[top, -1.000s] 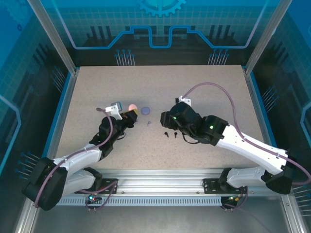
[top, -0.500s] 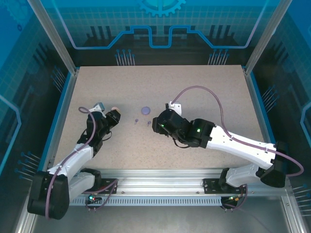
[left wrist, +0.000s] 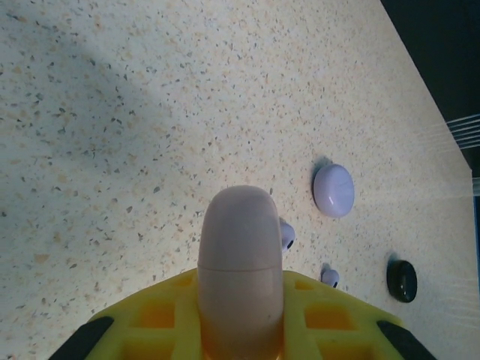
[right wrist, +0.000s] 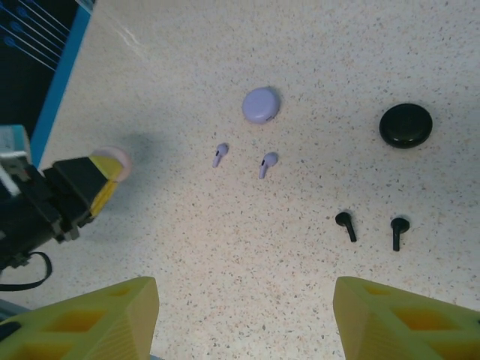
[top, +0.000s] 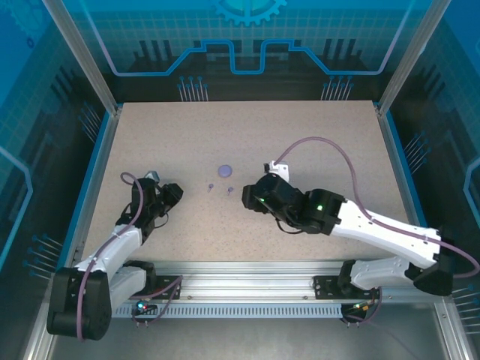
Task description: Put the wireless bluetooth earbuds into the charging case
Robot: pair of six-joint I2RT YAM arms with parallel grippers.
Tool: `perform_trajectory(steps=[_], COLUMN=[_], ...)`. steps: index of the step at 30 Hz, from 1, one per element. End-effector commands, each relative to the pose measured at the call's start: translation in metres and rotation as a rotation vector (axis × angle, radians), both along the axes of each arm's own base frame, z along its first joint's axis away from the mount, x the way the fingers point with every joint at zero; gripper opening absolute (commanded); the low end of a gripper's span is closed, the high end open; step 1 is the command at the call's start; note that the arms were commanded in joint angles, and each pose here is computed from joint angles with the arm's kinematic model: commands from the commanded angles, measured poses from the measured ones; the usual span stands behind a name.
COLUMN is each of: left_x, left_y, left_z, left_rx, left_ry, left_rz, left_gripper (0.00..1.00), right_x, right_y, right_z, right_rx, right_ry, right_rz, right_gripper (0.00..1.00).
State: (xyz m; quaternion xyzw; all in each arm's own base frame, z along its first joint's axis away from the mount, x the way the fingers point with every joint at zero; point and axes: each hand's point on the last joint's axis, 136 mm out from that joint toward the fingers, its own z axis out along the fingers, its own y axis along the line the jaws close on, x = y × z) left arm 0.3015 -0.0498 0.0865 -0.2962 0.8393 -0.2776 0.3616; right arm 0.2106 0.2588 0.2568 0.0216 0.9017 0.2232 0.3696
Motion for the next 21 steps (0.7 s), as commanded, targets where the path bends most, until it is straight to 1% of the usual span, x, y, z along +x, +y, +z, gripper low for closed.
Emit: perform_trajectory(steps=[1,4,9,14,18,21], left_x=[-0.009,-0.009,-0.007,-0.011,-0.015,-0.015], left_y=[-0.006,-0.009,-0.008,-0.008,-0.004,-0.002], left_z=[-0.018,-0.025,-0.035,-0.055,-0.067,-0.07], left_rx=[-0.01,-0.037,-0.033,-0.06,-0.072,-0.085], left_ry=[0.073,0.104,0.124,0.182,0.197,0.203], left_rz=[-0.066,-0.08,-0.081,-0.091,-0.07,-0.054], left_gripper=[0.0,0.0,0.0,0.0,0.0,0.04], right_x=[-0.01,-0.016,-0.022,-0.023,-0.02,-0.016], right_y=[-0.023,-0.034,-0.046,-0.043,-0.036,-0.03], right_z=[0.005,0.012,0.02,0.023,0.023,0.023], right_rx=[0.017,0.046,0.018,-0.014,-0.041,-0.062], right_ry=[-0.023,-0.037,-0.038,-0.038,-0.039,-0.041], right_rz=[-0.039,-0.046,-0.044,-0.024,-0.014,-0.013], right_gripper=[0.64,0.64,0.64,0.64,0.65,0.65])
